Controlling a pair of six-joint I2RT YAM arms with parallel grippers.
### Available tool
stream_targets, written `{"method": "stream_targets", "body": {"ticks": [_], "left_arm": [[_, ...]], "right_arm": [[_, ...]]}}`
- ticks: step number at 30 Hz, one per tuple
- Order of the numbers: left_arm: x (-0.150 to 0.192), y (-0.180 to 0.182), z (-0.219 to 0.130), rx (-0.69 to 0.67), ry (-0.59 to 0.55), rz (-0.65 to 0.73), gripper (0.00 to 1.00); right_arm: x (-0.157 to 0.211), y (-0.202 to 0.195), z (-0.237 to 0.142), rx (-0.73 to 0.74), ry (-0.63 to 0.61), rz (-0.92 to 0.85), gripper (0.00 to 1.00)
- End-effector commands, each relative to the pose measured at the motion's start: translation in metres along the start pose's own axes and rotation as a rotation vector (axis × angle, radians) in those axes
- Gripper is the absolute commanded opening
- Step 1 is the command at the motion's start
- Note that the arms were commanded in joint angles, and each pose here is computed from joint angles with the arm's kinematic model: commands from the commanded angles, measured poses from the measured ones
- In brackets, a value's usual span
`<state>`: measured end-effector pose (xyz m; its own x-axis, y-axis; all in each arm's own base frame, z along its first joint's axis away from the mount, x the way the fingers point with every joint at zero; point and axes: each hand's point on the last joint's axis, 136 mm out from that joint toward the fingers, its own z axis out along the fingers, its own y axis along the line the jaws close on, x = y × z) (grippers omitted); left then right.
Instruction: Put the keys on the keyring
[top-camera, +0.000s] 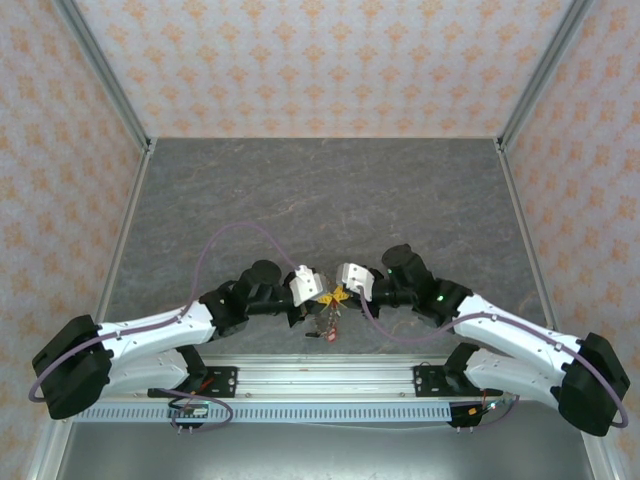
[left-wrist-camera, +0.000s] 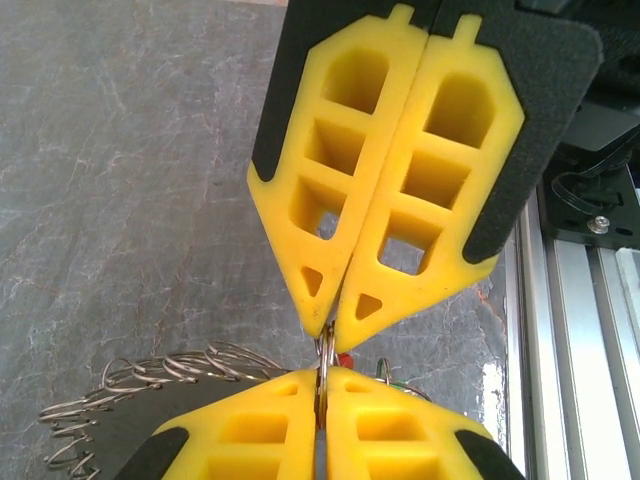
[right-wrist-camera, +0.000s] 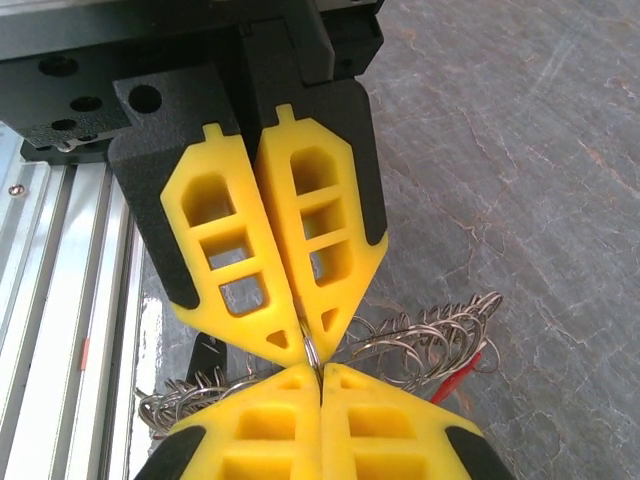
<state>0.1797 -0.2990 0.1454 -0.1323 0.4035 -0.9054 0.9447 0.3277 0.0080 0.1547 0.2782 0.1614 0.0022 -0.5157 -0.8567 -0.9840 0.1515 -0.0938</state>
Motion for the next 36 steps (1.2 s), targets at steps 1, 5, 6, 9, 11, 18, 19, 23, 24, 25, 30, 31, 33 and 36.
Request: {"method": "stream_targets", "body": {"ticks": [1, 5, 6, 9, 11, 18, 19, 23, 24, 25, 30, 31, 33, 36], "left_arm": [[-0.012, 0.001, 0.002, -0.003, -0.01, 0.036, 0.09], [-0.018, 0.0, 0.004, 0.005, -0.023, 0.042, 0.05], [-0.02, 0.001, 0.003, 0.002, -0.034, 0.04, 0.01], [-0.022, 0.004, 0.003, -0.018, -0.055, 0.033, 0.0], [-0.023, 0.004, 0.001, -0.025, -0.07, 0.031, 0.0], [-0.03, -0.002, -0.011, -0.02, -0.15, 0.045, 0.0], [-0.03, -0.004, -0.012, -0.013, -0.156, 0.048, 0.0], [-0.033, -0.009, -0.014, 0.017, -0.169, 0.053, 0.0], [-0.033, -0.011, -0.014, 0.026, -0.17, 0.053, 0.0], [-0.034, -0.012, -0.014, 0.032, -0.173, 0.055, 0.0], [-0.034, -0.013, -0.014, 0.041, -0.171, 0.055, 0.0], [-0.034, -0.013, -0.014, 0.041, -0.171, 0.056, 0.0], [-0.034, -0.013, -0.014, 0.041, -0.172, 0.056, 0.0], [-0.033, -0.013, -0.014, 0.04, -0.172, 0.053, 0.0]], "right_arm": [[-0.021, 0.001, -0.006, -0.02, -0.032, -0.041, 0.0], [-0.026, -0.001, -0.006, -0.024, -0.029, -0.022, 0.0], [-0.028, 0.0, -0.007, -0.027, -0.034, -0.016, 0.0], [-0.032, 0.003, -0.007, -0.041, -0.064, -0.015, 0.0], [-0.029, 0.002, -0.007, -0.027, -0.078, -0.012, 0.04], [-0.008, 0.005, -0.007, 0.006, -0.072, 0.017, 0.1], [-0.006, 0.006, -0.006, 0.005, -0.075, 0.021, 0.12], [-0.008, 0.005, -0.003, 0.008, -0.113, 0.038, 0.15], [-0.009, 0.005, -0.003, 0.005, -0.121, 0.04, 0.15], [-0.01, 0.005, -0.002, 0.007, -0.128, 0.039, 0.15], [-0.015, 0.006, -0.003, 0.001, -0.158, 0.044, 0.16], [-0.016, 0.006, -0.003, 0.0, -0.167, 0.047, 0.17], [-0.018, 0.007, -0.004, -0.003, -0.18, 0.05, 0.17], [-0.016, 0.007, -0.003, -0.004, -0.173, 0.057, 0.17]]}}
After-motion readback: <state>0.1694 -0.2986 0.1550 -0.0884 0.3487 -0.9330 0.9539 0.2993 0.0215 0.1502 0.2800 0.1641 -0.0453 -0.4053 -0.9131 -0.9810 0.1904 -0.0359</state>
